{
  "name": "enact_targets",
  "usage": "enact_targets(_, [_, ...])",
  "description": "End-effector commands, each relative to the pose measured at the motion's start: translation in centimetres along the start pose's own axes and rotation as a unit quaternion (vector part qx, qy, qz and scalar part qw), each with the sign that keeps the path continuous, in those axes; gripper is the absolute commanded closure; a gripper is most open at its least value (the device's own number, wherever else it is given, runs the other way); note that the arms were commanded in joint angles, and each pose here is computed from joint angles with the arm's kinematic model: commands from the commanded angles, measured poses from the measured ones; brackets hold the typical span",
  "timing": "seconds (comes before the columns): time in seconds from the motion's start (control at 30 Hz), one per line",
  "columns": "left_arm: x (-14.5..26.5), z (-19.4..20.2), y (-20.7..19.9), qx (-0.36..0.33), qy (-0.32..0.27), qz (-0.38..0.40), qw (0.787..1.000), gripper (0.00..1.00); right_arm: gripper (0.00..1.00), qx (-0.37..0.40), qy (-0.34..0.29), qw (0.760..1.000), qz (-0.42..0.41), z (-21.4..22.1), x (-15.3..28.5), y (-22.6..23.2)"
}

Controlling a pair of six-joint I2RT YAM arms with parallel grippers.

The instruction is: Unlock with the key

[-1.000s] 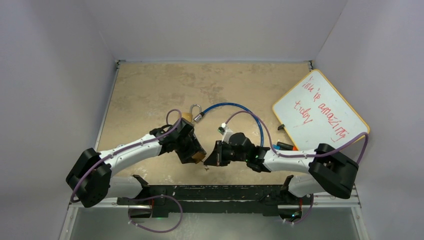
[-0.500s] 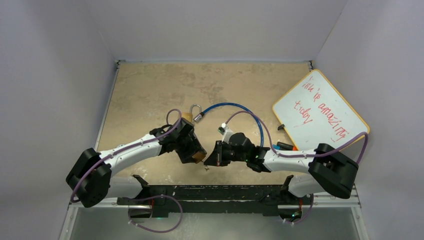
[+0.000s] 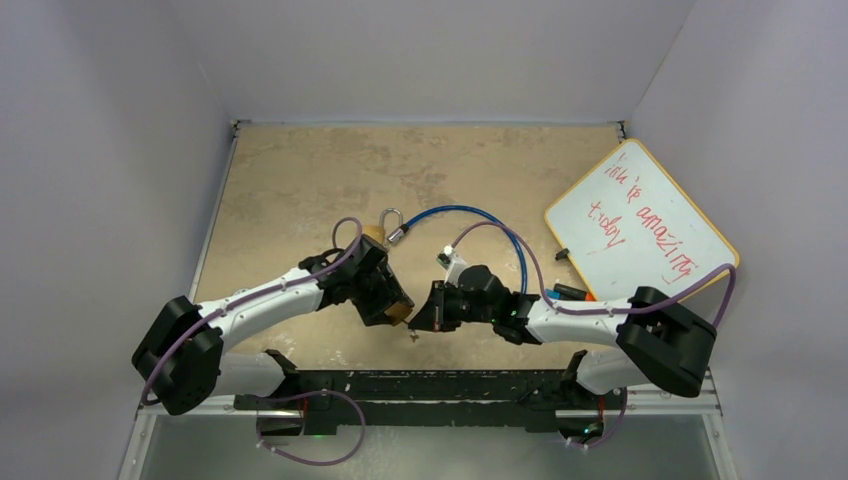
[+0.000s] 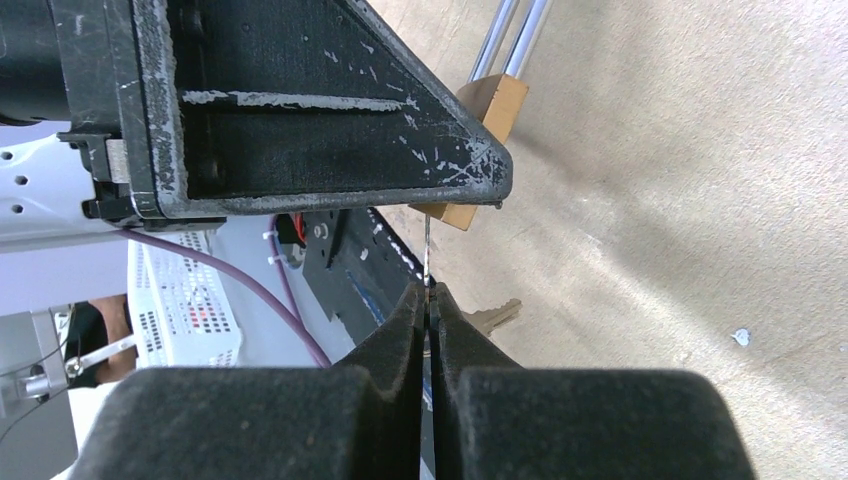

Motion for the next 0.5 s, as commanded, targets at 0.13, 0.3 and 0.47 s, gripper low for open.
enact_targets(0.13, [0.7, -0.1, -1.8, 0.011, 0.006, 0.047, 0.999, 0.83, 1.0, -0.007, -0.032, 0.999, 0.003, -1.7, -0.4, 0.2])
enact_targets(0.3, [0.8, -0.1, -1.9, 0.018, 0.008, 0.052, 0.998, 0.83, 1.0, -0.009, -0.038, 0.999, 0.005, -2.2, -0.6, 0.5])
enact_targets(0.47, [0.7, 0.1, -2.3, 0.046, 0.014, 0.069, 0.996, 0.84, 1.0, -0.014, -0.04, 0.999, 0.005, -2.8, -1.4, 1.1])
Point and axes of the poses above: each gripper's point midway between its finger pads, its own x axis back along the fingers, its own y axis along the line the jaws close on, z = x × y, the point moved 4 cm from there along x, back along the fingers, and after that the axes turned 7 degrees about -x, right-handed, at the moved point
